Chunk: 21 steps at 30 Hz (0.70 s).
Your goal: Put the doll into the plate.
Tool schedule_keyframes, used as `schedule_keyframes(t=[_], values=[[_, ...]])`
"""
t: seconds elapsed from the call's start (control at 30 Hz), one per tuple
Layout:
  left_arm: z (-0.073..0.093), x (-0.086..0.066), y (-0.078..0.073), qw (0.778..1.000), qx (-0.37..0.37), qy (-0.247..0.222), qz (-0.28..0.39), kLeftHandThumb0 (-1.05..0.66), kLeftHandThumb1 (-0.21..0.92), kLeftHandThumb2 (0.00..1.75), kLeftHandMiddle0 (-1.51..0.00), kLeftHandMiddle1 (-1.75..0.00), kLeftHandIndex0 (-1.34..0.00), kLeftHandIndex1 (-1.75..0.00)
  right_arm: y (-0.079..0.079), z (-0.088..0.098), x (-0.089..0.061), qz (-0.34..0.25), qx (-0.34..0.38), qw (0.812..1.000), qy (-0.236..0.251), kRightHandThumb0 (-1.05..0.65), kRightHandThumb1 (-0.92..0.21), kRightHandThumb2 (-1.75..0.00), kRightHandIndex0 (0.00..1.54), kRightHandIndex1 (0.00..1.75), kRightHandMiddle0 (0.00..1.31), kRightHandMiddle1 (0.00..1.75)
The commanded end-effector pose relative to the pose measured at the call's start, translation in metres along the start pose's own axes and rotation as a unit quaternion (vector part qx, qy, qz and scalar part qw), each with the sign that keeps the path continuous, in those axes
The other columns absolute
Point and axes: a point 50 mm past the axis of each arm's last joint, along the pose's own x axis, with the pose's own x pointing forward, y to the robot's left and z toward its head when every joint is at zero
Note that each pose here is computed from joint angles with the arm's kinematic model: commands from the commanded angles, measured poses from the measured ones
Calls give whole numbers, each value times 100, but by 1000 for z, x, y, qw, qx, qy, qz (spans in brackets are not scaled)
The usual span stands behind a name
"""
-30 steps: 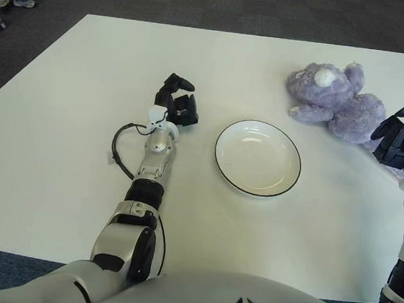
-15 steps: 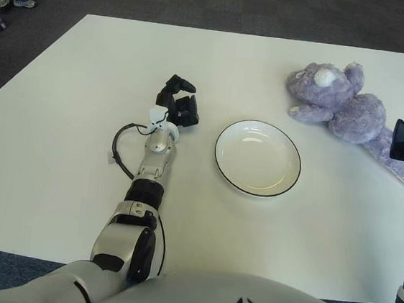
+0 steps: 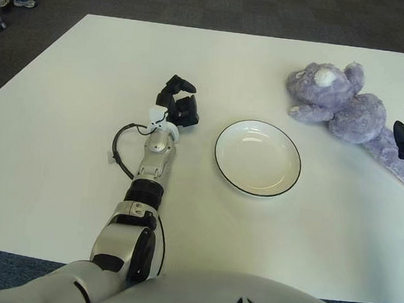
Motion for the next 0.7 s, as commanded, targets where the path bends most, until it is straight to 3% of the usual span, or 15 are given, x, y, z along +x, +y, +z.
schedule_keyframes(t=[0.0,0.07,0.1,0.13,0.2,0.27,0.33,0.43,0.5,0.67], values=[[-18,-12,8,999,2,38,7,-46,36,127,-118,-175,-58,-175,-1,-3,5,5,-39,999,0,-1,-19,-145,64,173,54,173],[-18,-12,8,999,2,39,6,-46,36,127,-118,-175,-58,-175,0,-4,6,12,-63,998,-3,-1,-25,-139,58,174,51,174],[-19,-12,8,999,2,39,5,-46,36,126,-118,-175,-58,-175,0,-4,7,16,-73,997,-4,-9,-31,-130,66,174,50,173],[-19,-12,8,999,2,39,4,-46,37,126,-118,-175,-57,-175,1,-5,8,28,-92,995,-5,-24,-46,-109,84,174,47,170],[-19,-13,8,999,2,39,3,-46,37,125,-118,-175,-57,-175,1,-7,9,47,-118,992,-5,-49,-50,-92,83,174,25,165],[-19,-13,7,999,3,39,1,-46,37,124,-118,-175,-56,-175,1,-8,10,66,-140,988,-3,-64,-55,-77,76,175,13,158],[-19,-13,7,999,4,39,-1,-46,38,123,-117,-175,-56,-175,1,-9,10,91,-160,983,1,-77,-60,-67,51,175,5,136],[-19,-13,7,999,5,39,-3,-46,39,123,-117,-175,-55,-175,2,-9,12,123,-178,976,8,-87,-66,-56,17,117,2,114],[-19,-14,6,999,5,39,-3,-45,39,123,-116,-175,-55,-175,2,-8,14,136,-181,974,11,-91,-70,-50,9,93,1,103],[-20,-14,6,999,3,41,-2,-45,39,122,-115,-175,-55,-175,2,-6,18,158,-174,972,18,-96,-75,-39,2,61,0,79]])
